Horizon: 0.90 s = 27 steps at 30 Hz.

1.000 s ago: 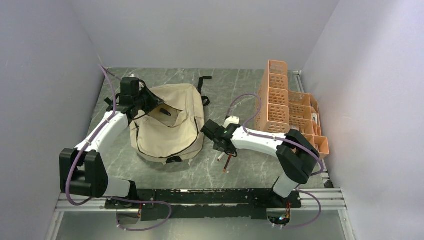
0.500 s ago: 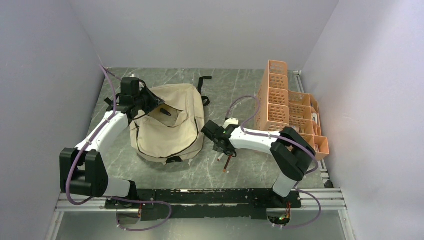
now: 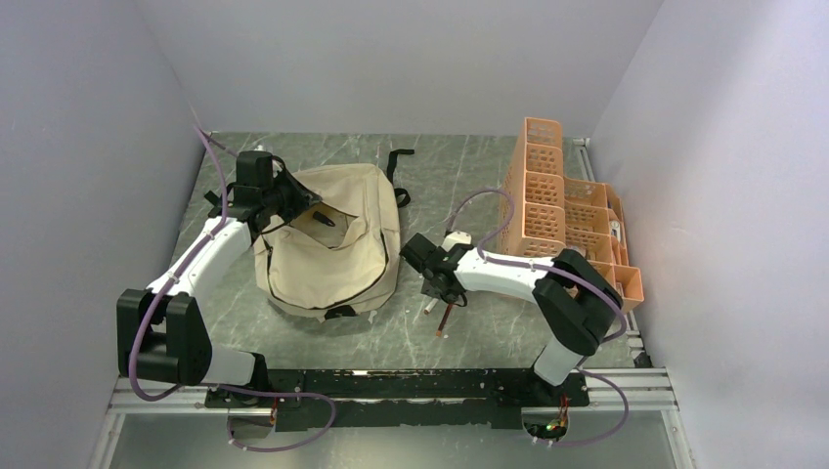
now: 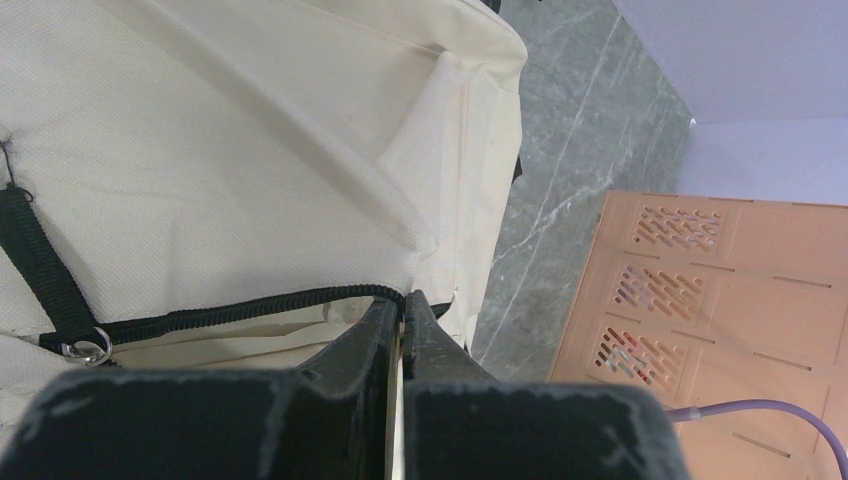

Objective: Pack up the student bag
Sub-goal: Pick up the stationery from the center of the board.

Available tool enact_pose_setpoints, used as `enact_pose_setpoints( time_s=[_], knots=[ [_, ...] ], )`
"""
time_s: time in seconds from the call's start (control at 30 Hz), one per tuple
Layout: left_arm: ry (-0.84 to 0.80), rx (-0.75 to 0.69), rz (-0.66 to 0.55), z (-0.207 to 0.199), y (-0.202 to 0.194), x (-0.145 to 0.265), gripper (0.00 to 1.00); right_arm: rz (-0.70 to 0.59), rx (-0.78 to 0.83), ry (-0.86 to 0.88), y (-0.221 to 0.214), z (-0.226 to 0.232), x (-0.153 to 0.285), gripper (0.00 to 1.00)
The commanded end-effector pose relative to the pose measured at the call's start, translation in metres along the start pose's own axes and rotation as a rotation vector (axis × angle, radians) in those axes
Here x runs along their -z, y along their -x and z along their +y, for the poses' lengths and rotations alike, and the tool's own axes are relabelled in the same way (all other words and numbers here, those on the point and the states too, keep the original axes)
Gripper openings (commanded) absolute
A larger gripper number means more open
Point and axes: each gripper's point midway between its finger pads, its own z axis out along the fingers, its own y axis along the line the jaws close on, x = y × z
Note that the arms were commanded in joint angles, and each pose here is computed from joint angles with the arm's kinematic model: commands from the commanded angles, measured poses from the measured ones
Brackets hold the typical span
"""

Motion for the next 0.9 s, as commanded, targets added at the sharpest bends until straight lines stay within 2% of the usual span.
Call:
enact_pose_setpoints(
  time_s=[0.0,0.3,0.57,0.77,0.87],
  knots=[
    [-0.053,0.000,-0.015,-0.014,0.009,0.002,0.05,0.086,-0.036,-0.004,-0.021,-0.011,-0.015,0.33],
    [-0.057,0.000,-0.020,-0.015,0.010,0.005,0.05,0.051,-0.029,0.001,-0.011,-0.012,-0.011,0.00],
    [-0.051,-0.003,-0.036,-0.016,0.014,0.009,0.05,-0.163,0.015,0.204,0.049,0.026,0.029,0.00],
    [-0.056,-0.004,-0.032,-0.018,0.014,0.007,0.05,-0.402,0.010,0.442,0.102,0.058,0.078,0.00],
    [-0.057,-0.004,-0.027,-0.019,0.014,0.006,0.05,-0.545,0.087,0.567,0.125,0.080,0.102,0.00]
  ],
)
